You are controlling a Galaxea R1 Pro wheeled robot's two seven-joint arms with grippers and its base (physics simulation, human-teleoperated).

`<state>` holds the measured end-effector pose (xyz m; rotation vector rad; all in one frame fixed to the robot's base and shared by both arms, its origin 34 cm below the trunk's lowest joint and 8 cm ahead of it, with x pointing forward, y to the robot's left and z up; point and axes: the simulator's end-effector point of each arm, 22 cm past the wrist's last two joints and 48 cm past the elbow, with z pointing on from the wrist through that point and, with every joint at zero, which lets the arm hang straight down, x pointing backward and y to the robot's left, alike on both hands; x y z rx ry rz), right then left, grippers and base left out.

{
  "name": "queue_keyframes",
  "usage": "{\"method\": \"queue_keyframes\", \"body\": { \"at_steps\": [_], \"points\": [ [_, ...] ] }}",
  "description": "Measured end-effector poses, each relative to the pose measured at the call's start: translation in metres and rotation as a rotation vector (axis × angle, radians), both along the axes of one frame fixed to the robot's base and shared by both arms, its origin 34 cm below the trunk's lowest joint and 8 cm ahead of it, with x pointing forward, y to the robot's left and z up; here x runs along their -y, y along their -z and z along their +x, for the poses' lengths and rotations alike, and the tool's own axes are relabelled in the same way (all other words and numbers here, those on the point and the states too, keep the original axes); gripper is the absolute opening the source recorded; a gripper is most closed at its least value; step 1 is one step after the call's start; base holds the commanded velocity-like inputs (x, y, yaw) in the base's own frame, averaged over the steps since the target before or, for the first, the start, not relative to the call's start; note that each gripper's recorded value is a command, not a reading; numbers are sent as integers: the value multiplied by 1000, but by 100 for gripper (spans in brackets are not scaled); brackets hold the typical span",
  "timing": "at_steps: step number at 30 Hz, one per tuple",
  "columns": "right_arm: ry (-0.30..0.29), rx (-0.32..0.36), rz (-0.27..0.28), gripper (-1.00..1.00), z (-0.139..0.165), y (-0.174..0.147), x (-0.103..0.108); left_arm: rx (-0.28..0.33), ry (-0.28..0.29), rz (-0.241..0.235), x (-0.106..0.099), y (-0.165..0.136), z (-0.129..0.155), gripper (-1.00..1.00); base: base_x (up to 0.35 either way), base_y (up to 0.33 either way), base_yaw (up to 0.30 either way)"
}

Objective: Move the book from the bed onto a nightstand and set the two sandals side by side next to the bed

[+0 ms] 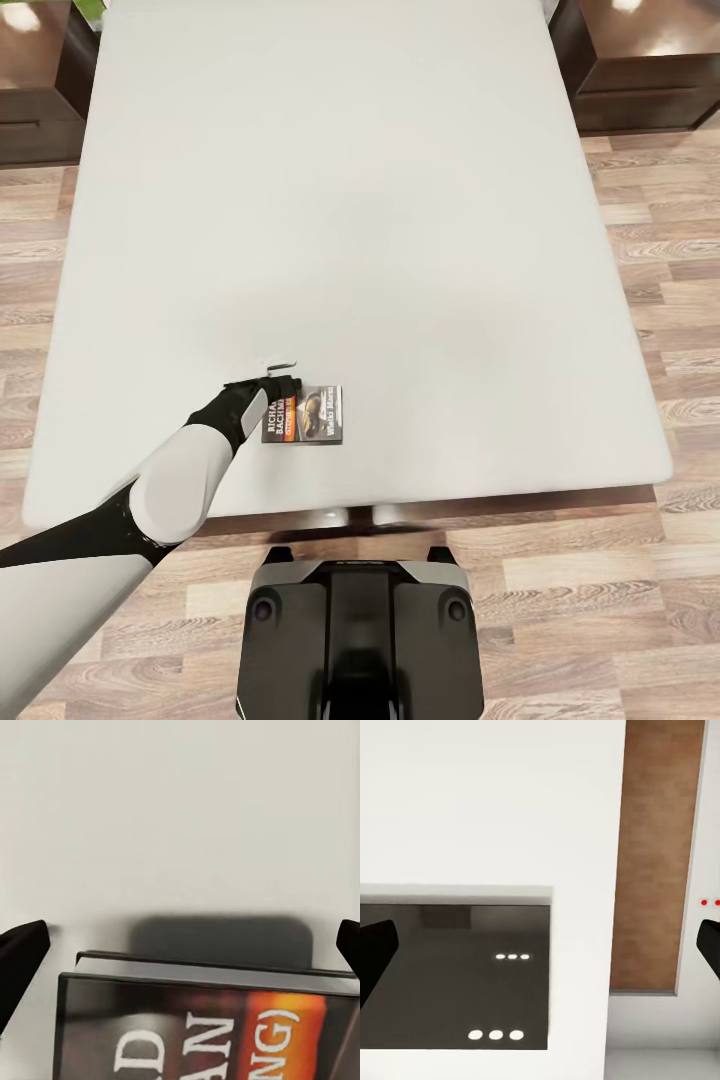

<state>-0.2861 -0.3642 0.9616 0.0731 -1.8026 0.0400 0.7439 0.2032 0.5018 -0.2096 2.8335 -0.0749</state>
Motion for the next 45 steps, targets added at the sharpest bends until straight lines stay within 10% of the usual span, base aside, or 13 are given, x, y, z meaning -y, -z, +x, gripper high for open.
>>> {"method": "queue_keyframes", "body": {
  "at_steps": [45],
  "points": [
    [1,13,-27,100,1,2,7,5,-12,50,-28,3,-12,100,0,0,0]
  ]
}}
